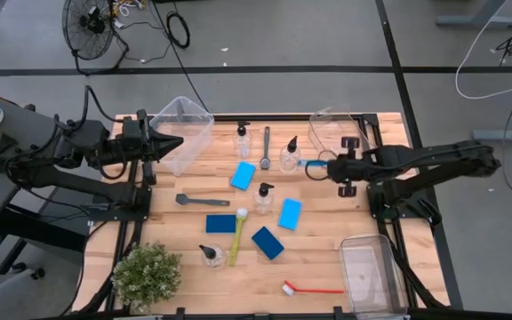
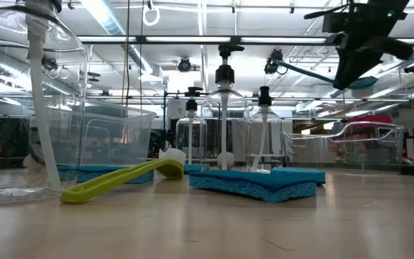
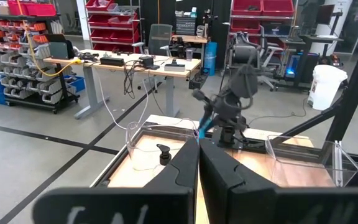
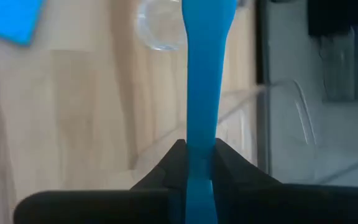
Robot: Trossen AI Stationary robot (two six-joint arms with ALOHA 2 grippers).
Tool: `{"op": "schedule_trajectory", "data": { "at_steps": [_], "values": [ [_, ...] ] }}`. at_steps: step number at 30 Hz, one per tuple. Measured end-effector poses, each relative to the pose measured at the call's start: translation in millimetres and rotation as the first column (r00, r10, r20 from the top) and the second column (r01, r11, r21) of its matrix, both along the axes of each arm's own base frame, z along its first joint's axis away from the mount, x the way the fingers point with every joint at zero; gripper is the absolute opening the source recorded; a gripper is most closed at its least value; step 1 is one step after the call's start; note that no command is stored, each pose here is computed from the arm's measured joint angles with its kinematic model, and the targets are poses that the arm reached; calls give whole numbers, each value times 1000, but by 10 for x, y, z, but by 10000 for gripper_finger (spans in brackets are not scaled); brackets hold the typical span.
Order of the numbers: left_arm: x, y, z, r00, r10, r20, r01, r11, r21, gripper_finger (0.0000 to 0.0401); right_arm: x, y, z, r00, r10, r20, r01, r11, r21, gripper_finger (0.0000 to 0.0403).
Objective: Pick & Place Kitchen Sink Supplies
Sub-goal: Put the blue cleaning brush into the top transparent bin
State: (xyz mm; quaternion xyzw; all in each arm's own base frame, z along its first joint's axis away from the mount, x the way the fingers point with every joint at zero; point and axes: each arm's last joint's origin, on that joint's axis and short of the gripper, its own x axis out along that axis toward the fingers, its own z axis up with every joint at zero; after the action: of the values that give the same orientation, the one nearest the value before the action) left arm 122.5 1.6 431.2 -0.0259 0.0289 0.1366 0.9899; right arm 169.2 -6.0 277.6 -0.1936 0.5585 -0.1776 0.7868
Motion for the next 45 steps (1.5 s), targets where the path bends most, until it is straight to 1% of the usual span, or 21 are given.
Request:
{"op": "schedule_trajectory", "data": {
  "at_steps": [4,9,14,17,22,26,29,34,36,38,41,45],
  "values": [
    [0,0,0,1000,0,0,0,1000,0,16,-33,-120,26,985,-158,67,158,987,1,39],
    [0,0,0,1000,0,0,0,1000,1,16,-64,-290,30,941,-321,108,322,947,12,40],
    [0,0,0,1000,0,-1,0,1000,1,16,-123,-473,26,845,-512,153,508,859,68,40],
    [0,0,0,1000,0,-1,0,1000,1,16,-186,-566,13,796,-591,131,583,807,99,40],
    [1,0,-1,1000,0,-1,0,1000,1,16,-306,-713,-12,726,-684,67,676,728,115,40],
    [1,0,-1,1000,0,-2,0,1000,1,16,-354,-823,-14,674,-736,71,724,676,134,40],
    [0,0,-1,1000,0,-1,0,1000,1,16,-364,-902,-7,649,-755,98,741,656,141,40],
    [0,0,-1,1000,0,-1,0,1000,1,16,-337,-1036,-17,609,-781,135,752,623,214,40],
    [1,0,-1,1000,0,-2,0,1000,1,16,-320,-1082,-34,605,-785,133,749,618,238,40],
    [0,0,-1,1000,0,-1,0,1000,1,16,-285,-1130,-56,612,-780,132,741,624,248,40],
    [0,0,-1,1000,0,-1,0,1000,1,16,-243,-1182,-97,632,-767,114,731,638,243,41],
    [0,0,-1,1000,0,-2,0,1000,1,16,-204,-1227,-152,633,-769,88,738,634,233,58]
  ]
}}
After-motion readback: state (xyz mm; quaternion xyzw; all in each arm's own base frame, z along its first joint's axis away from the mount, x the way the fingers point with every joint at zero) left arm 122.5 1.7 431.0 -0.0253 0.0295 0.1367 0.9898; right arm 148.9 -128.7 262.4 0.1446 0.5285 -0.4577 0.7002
